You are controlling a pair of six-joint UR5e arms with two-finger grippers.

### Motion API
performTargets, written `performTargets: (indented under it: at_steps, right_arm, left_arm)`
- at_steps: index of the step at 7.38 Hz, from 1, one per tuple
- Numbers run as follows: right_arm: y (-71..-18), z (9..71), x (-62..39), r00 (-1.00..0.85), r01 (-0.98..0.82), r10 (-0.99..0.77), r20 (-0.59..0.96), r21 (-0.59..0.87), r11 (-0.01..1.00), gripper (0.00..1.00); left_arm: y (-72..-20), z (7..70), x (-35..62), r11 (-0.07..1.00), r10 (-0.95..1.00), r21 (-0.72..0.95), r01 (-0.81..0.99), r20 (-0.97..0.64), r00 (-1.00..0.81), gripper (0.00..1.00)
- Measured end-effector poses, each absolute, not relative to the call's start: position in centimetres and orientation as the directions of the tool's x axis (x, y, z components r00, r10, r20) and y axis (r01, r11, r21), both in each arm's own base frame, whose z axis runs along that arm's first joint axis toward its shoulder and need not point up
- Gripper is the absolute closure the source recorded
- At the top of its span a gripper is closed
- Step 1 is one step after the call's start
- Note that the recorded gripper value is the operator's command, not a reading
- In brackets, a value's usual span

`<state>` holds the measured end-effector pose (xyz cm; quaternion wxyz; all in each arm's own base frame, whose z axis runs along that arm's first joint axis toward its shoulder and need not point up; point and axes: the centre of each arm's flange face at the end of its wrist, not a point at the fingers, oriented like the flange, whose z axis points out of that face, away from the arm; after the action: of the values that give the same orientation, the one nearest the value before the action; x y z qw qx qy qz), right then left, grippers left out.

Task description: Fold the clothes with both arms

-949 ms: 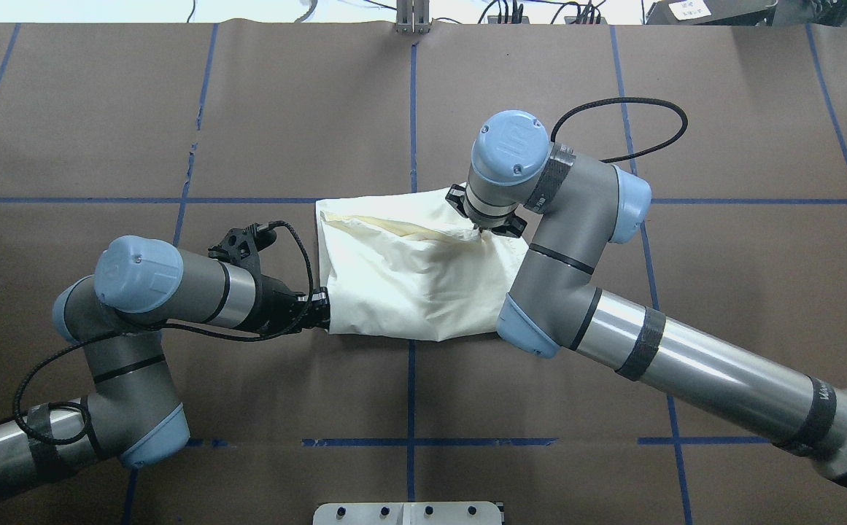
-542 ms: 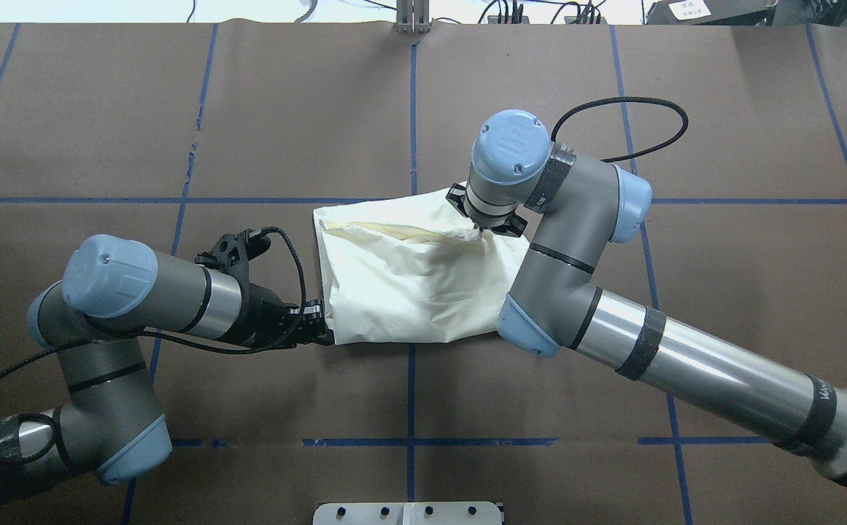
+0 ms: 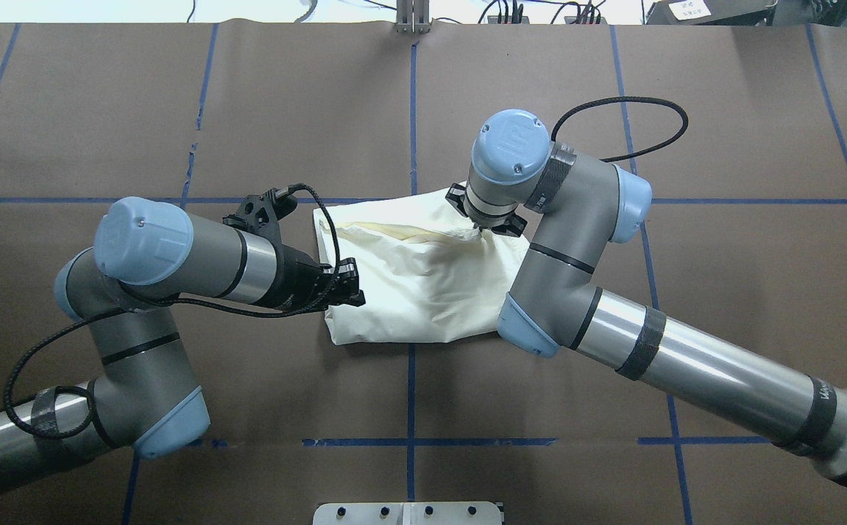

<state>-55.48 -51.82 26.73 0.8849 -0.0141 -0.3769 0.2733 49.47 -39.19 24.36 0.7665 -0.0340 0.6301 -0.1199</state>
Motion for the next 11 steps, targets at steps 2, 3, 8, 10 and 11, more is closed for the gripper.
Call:
performTargets:
  at_steps: [2, 3, 8, 10, 11]
  right_arm:
    - [-51.9, 26.7, -55.4, 0.566, -0.473, 0.493, 0.661, -0.230, 0.850, 0.97]
    - [-51.9, 26.7, -55.4, 0.566, -0.473, 0.493, 0.661, -0.229, 0.851, 0.97]
    - [-52.6, 27.0, -54.8, 0.574, -0.472, 0.484, 0.661, -0.216, 0.855, 0.01]
    - [-53.3, 27.4, -54.4, 0.589, -0.459, 0.464, 0.661, -0.199, 0.866, 0.00]
    - [-54.3, 27.1, -53.2, 0.595, -0.429, 0.440, 0.673, -0.197, 0.882, 0.00]
  left_arm:
    - [-40.5, 25.3, 51.5, 0.964, -0.239, -0.206, 0.171, -0.950, 0.201, 1.00]
    - [-40.7, 26.2, 52.0, 0.962, -0.243, -0.206, 0.179, -0.946, 0.217, 1.00]
    - [-39.2, 31.4, 52.8, 0.956, -0.268, -0.218, 0.196, -0.919, 0.289, 1.00]
    - [-38.5, 31.9, 53.4, 0.957, -0.268, -0.217, 0.191, -0.916, 0.300, 1.00]
    - [-38.5, 31.9, 53.4, 0.957, -0.267, -0.217, 0.191, -0.915, 0.301, 1.00]
